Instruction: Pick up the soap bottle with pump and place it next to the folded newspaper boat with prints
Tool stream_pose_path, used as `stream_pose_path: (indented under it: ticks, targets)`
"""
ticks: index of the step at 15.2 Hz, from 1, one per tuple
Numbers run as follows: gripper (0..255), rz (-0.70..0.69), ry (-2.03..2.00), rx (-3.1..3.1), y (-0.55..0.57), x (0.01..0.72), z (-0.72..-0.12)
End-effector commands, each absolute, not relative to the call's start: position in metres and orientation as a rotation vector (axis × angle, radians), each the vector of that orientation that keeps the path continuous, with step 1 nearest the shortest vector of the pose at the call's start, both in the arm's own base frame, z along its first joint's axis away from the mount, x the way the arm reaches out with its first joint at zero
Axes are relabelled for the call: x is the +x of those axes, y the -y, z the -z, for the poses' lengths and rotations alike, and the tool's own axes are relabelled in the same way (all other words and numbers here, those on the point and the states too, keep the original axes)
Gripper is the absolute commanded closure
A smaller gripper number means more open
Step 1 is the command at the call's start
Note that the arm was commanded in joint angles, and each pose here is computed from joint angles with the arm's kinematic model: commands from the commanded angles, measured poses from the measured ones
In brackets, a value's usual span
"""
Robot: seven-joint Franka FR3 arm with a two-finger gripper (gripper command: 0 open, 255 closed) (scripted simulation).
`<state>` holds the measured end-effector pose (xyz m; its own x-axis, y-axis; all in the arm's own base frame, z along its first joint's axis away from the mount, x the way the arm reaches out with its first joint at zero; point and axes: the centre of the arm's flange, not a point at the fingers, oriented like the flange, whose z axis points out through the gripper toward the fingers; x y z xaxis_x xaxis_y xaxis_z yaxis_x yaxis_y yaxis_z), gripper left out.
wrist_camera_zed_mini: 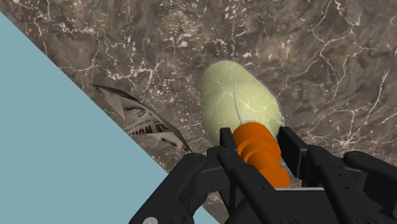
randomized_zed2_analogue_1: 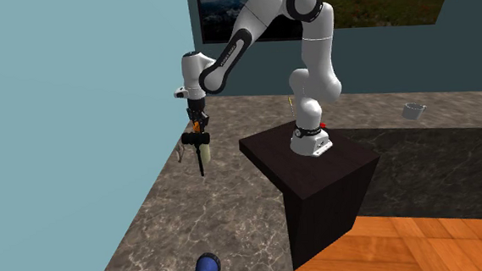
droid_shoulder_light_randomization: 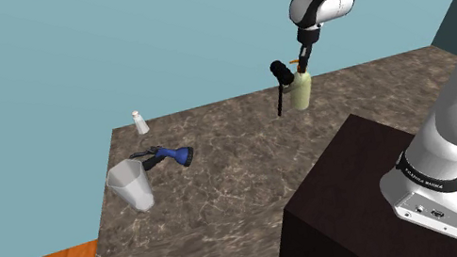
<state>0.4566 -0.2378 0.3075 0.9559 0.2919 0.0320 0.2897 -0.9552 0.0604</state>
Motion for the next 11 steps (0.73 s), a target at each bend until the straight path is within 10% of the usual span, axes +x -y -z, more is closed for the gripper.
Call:
stream_pose_path:
  ticks: [1,11]
  targets:
    - [0,-0.063,-0.454,3.052,0.238,0.457,-0.308]
    - [0,-0.063,-0.454,3.052,0.235,0.454,-0.358]
